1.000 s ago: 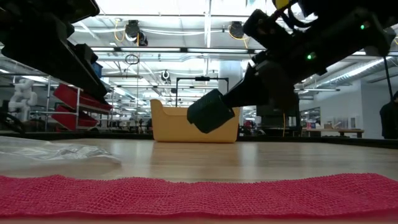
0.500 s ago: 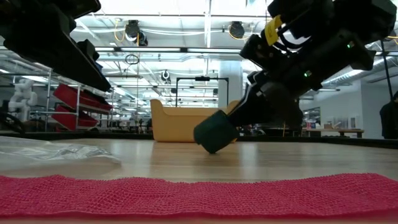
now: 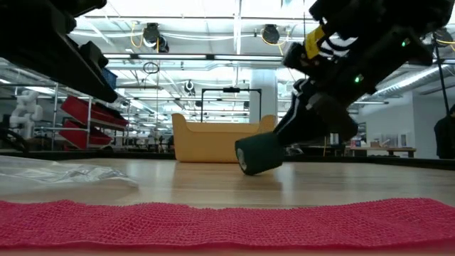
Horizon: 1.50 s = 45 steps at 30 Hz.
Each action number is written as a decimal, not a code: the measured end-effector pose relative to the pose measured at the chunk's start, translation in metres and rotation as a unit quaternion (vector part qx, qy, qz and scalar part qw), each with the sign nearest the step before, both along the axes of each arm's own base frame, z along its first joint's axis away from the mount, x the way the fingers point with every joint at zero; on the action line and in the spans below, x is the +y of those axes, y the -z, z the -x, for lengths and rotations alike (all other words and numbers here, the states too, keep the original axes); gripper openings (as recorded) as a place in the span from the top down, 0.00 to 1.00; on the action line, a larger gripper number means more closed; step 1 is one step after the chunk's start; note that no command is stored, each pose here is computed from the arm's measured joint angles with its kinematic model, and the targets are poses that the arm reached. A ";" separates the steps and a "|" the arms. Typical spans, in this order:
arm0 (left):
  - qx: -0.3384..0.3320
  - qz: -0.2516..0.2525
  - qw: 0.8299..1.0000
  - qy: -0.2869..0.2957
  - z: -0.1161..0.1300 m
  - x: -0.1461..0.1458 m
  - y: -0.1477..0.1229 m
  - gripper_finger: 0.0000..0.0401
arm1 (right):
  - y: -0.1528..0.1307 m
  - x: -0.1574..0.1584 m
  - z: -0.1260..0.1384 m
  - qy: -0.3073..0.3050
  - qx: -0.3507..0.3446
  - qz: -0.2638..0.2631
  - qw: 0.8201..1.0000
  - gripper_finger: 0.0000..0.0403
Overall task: Roll bandage
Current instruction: Roll the green bandage, then open the transparent zip bag
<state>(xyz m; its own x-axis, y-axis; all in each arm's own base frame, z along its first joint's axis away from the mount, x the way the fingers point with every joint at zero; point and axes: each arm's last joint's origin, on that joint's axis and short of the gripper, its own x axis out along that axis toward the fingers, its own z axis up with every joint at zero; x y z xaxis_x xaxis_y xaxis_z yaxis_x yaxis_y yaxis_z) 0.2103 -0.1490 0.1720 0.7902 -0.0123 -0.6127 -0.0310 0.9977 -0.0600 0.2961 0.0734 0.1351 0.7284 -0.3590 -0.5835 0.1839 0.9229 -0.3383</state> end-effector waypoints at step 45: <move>0.159 0.142 0.977 -0.010 0.046 -0.037 0.023 0.59 | -0.085 0.040 0.005 -0.103 -0.089 -0.121 0.983 0.65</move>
